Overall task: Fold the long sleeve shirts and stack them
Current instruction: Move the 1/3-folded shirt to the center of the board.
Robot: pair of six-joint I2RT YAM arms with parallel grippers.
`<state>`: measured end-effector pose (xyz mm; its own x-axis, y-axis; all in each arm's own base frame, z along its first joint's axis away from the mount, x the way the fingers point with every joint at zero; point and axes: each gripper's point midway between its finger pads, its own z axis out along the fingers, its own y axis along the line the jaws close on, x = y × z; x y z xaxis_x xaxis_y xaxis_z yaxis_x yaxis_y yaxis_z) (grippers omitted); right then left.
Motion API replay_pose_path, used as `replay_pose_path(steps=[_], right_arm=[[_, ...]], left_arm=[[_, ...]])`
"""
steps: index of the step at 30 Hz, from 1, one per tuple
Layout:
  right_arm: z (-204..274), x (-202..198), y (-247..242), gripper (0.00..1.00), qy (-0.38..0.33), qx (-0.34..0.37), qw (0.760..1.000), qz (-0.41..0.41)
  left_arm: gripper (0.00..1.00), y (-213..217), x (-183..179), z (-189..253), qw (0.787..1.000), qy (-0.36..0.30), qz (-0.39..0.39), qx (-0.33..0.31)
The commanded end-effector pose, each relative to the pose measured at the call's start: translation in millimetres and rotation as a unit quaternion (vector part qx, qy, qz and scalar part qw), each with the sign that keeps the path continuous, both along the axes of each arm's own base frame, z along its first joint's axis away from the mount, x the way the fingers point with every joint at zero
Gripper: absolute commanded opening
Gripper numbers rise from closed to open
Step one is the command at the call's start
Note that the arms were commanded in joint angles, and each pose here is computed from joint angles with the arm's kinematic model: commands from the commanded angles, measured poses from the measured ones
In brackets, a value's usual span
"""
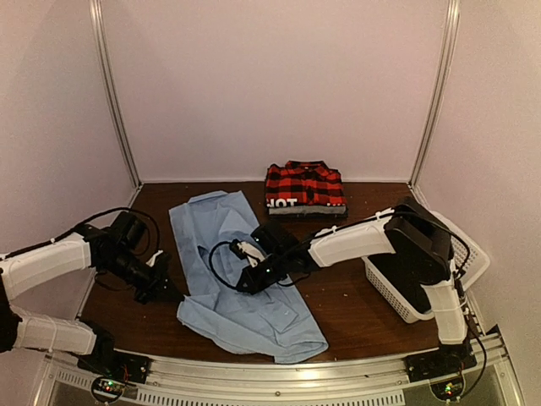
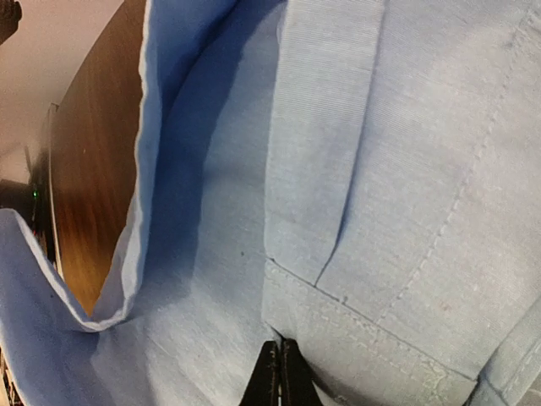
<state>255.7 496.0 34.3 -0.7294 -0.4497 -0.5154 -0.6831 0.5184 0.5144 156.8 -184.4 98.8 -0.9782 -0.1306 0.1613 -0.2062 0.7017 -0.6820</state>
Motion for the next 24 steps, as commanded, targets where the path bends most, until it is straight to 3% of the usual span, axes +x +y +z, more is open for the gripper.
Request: replay_pose_path(steps=[1,11,16,24], right_arm=[[16.8,27.2,33.6,0.00,-0.014,0.043,0.998,-0.034],[-1.4,83.6,61.5,0.00,-0.009,0.058,0.994,-0.090],[-4.7,95.8,61.6,0.00,-0.006,0.063,0.994,-0.095],[-16.4,123.5,57.7,0.00,-0.014,0.051,0.992,-0.115]], left_arm=[[0.00,5.8,23.2,11.6,0.997,-0.064,-0.036,0.024],[0.00,-6.3,51.6,31.9,0.994,-0.090,-0.057,0.029],[0.00,-26.9,30.8,35.9,0.995,-0.066,-0.078,-0.020],[0.00,-43.3,-11.3,39.6,0.992,-0.031,-0.110,-0.045]])
